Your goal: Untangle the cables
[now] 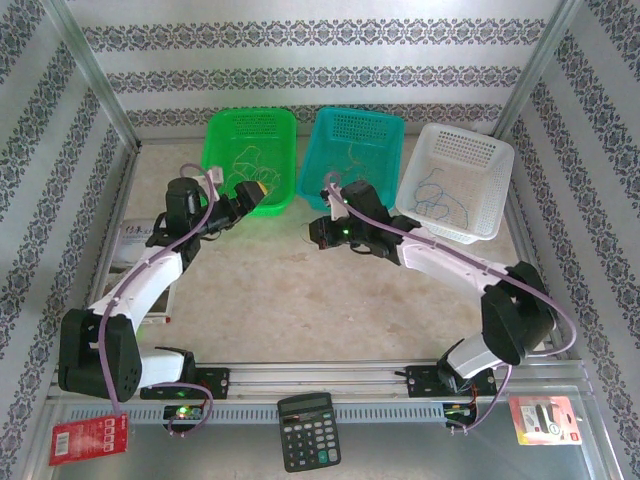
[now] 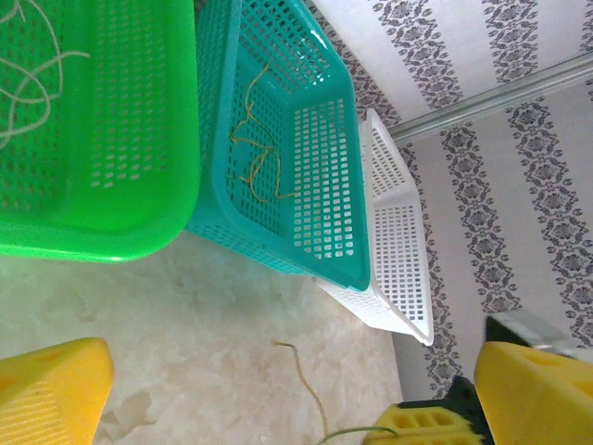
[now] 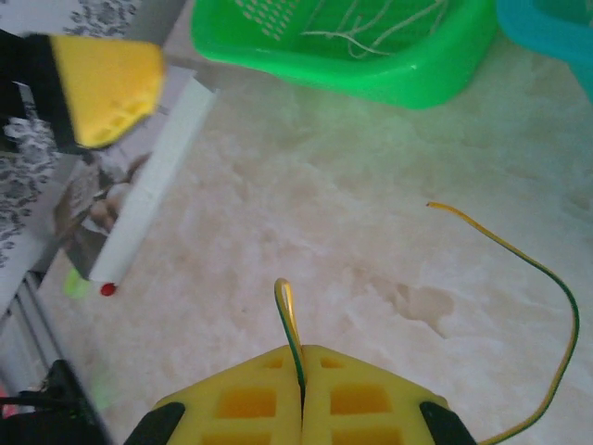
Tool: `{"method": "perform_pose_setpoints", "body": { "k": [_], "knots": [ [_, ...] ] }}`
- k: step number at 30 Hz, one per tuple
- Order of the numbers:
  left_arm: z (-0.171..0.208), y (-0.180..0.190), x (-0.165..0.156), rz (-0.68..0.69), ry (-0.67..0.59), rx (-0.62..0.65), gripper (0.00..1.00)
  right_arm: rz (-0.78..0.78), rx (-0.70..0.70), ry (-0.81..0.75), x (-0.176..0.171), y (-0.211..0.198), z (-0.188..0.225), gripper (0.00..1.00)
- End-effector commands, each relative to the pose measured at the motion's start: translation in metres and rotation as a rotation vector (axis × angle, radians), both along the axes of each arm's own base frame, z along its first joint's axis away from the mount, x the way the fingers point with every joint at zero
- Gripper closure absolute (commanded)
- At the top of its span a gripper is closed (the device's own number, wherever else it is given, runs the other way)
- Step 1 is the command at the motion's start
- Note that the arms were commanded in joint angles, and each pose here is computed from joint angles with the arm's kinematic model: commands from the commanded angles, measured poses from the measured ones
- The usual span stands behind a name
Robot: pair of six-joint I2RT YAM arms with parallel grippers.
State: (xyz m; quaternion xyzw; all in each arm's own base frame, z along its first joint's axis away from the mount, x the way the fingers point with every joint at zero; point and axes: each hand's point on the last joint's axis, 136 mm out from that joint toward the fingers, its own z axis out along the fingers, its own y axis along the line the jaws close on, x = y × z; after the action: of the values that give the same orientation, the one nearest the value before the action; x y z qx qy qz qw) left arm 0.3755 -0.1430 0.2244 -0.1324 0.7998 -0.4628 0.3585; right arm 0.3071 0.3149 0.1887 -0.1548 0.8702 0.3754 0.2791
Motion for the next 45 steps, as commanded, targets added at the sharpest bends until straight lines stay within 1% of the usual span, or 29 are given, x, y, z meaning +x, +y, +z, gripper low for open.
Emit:
{"method": "perform_pose_setpoints", "body": {
  "k": [1,6,12,20,26,28,31,32,35,36,40,45],
  "knots": [
    [0.009,-0.015,0.002,-0.022,-0.035,-0.082,0.0,0.031,0.047,-0.013,-0.009,-0.003,0.017,1.0],
    [0.003,-0.038,0.002,-0.064,-0.018,-0.16,0.0,0.033,0.133,-0.043,-0.012,-0.004,0.049,1.0],
    [-0.005,-0.063,0.0,-0.099,0.012,-0.211,0.0,0.035,0.183,-0.079,-0.015,-0.006,0.075,1.0],
    [-0.002,-0.093,0.001,-0.144,0.015,-0.232,0.0,0.041,0.212,-0.099,-0.016,-0.004,0.089,1.0],
    [-0.007,-0.114,-0.002,-0.177,0.027,-0.236,0.03,0.043,0.228,-0.109,-0.016,-0.003,0.096,1.0],
    [-0.008,-0.118,-0.002,-0.181,0.027,-0.241,0.05,0.045,0.232,-0.115,-0.016,-0.002,0.099,1.0],
    [-0.009,-0.125,-0.002,-0.192,0.028,-0.251,0.11,0.045,0.235,-0.114,-0.016,-0.002,0.099,1.0],
    [-0.009,-0.126,-0.002,-0.196,0.025,-0.253,0.14,0.045,0.237,-0.12,-0.016,-0.002,0.101,1.0],
    [-0.01,-0.131,-0.002,-0.202,0.028,-0.259,0.29,0.041,0.238,-0.125,-0.015,-0.003,0.102,1.0],
    [-0.011,-0.132,-0.002,-0.206,0.032,-0.262,0.31,0.039,0.24,-0.129,-0.015,-0.003,0.104,1.0],
    [-0.014,-0.136,-0.004,-0.214,0.037,-0.266,0.33,0.033,0.241,-0.136,-0.014,-0.005,0.106,1.0],
    [-0.015,-0.137,-0.006,-0.216,0.039,-0.279,0.31,0.002,0.239,-0.143,-0.009,-0.014,0.106,1.0]
  ]
}}
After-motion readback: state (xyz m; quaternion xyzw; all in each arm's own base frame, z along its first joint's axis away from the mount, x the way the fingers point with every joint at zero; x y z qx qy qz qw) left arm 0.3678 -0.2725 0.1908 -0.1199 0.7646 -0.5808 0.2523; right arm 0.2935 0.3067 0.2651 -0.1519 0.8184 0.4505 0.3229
